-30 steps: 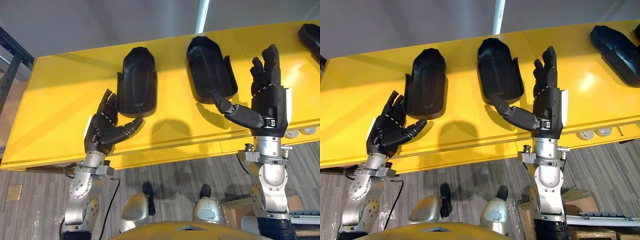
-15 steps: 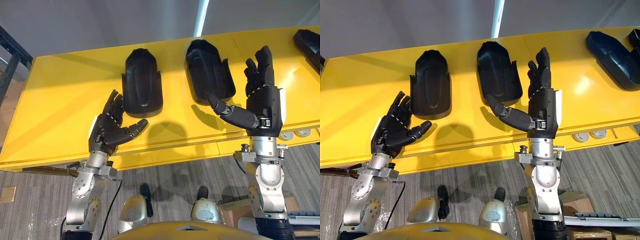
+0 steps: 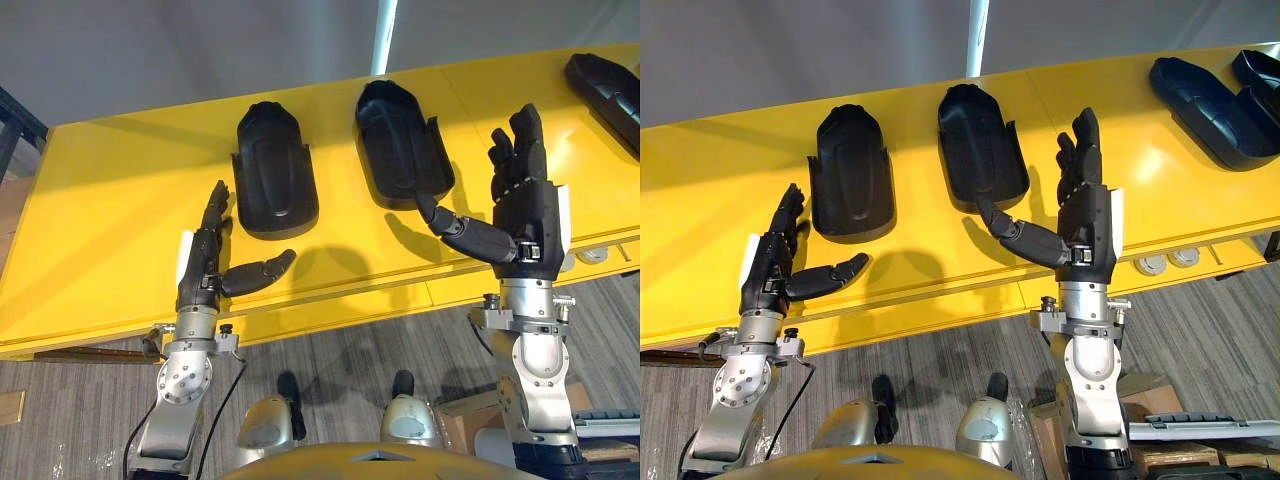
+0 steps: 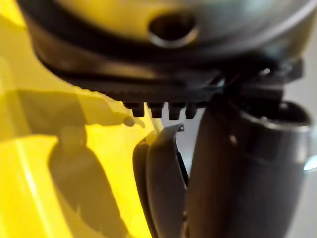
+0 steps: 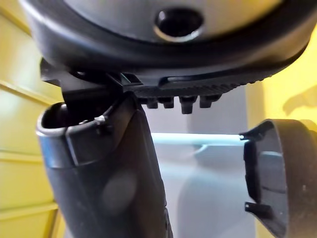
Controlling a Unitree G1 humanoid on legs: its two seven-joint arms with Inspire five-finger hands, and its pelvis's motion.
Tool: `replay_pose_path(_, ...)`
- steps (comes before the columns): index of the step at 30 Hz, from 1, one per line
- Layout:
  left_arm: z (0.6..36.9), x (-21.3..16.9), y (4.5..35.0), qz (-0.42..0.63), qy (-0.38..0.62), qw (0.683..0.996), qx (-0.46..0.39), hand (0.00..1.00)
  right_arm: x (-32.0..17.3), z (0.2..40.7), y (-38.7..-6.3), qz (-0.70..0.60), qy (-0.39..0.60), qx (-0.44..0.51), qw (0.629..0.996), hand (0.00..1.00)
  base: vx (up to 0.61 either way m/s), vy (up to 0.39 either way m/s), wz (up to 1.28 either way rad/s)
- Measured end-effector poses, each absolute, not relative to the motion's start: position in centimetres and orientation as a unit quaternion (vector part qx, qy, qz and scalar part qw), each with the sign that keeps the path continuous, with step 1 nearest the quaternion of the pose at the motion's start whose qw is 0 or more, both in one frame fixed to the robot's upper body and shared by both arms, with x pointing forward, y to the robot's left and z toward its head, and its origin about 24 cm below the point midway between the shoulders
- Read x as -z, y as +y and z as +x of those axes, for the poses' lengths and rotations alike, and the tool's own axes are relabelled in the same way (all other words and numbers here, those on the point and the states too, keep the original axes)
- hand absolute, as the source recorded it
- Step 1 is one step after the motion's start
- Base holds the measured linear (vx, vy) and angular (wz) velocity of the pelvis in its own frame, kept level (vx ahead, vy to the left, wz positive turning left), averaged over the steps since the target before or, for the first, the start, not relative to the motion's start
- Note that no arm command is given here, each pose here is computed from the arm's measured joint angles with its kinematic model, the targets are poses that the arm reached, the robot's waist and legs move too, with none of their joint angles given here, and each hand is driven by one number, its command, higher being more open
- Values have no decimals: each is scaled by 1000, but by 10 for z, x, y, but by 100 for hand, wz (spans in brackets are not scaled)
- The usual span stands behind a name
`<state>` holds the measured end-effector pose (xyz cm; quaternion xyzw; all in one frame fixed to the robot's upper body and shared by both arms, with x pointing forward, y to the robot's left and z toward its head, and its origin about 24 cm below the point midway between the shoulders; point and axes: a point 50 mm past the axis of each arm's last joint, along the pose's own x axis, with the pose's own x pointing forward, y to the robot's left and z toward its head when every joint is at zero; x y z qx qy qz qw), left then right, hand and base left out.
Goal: Walk over and take three plastic housings, then place them on the shelf
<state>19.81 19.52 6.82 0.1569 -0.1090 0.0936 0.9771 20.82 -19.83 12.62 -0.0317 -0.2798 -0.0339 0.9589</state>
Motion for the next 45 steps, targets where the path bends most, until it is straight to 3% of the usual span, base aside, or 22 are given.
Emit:
replay_pose_path(13,206,-90,195,190,-173,948,-187,100,-124,210,-194,-28,-268,26,963,100,0,0,0)
replay_pose_path(33,222,-74,200,218,-127,942,-221,100,-124,211,-190,-24,-268,13,963,100,-3,-12,-4)
replay_pose_path(45,201,-91,218,197,-152,934,-255,100,-122,210,-189,-8,-268,29,963,100,2,-1,0)
